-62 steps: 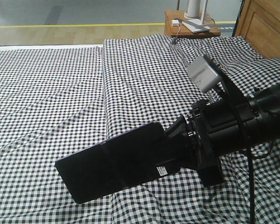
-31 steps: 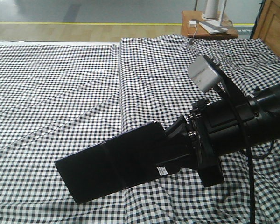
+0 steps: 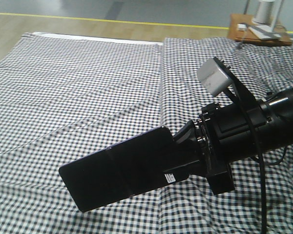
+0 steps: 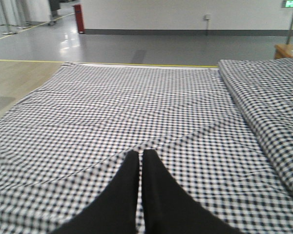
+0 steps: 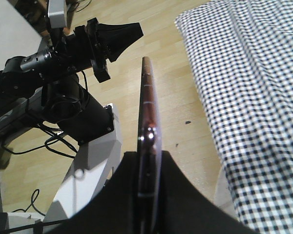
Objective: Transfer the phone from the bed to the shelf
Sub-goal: 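Hold the phone in the right gripper while the base turns away from the bed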
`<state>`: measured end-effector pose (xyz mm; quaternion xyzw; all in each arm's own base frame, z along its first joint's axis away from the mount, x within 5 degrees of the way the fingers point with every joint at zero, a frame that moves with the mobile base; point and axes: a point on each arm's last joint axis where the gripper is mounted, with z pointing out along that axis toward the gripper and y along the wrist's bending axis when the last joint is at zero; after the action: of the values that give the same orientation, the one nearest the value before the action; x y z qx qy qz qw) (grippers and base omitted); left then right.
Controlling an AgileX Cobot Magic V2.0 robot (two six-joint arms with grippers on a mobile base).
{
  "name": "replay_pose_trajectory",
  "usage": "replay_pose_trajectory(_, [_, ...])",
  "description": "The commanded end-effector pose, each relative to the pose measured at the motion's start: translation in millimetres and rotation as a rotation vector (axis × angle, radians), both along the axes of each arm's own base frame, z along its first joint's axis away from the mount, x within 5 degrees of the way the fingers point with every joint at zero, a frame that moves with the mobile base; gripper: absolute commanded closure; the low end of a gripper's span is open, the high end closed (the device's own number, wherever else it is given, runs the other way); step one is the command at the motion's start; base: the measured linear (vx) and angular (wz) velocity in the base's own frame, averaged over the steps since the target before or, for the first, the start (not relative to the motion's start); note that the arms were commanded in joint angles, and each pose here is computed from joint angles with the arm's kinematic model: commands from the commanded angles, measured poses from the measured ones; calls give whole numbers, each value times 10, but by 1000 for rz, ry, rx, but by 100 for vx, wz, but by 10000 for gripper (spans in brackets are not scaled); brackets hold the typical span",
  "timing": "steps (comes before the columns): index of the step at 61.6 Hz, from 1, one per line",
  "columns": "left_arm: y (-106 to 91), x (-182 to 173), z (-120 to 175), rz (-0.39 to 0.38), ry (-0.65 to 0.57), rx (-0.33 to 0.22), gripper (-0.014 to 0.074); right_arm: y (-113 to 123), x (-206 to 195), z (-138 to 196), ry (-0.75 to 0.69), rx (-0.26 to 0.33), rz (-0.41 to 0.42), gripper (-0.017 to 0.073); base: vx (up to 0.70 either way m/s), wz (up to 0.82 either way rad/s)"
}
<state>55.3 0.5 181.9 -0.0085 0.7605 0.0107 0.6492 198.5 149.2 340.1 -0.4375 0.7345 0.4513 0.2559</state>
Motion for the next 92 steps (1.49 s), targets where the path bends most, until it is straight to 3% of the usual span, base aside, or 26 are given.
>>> replay_pose_trajectory(1, [6,5,61,6,-76,-7,593,14,-121,216,3,104,58,561,-11,43])
replay_pose_trajectory(92, [6,5,61,6,-76,-7,593,14,-121,216,3,104,58,561,-12,47])
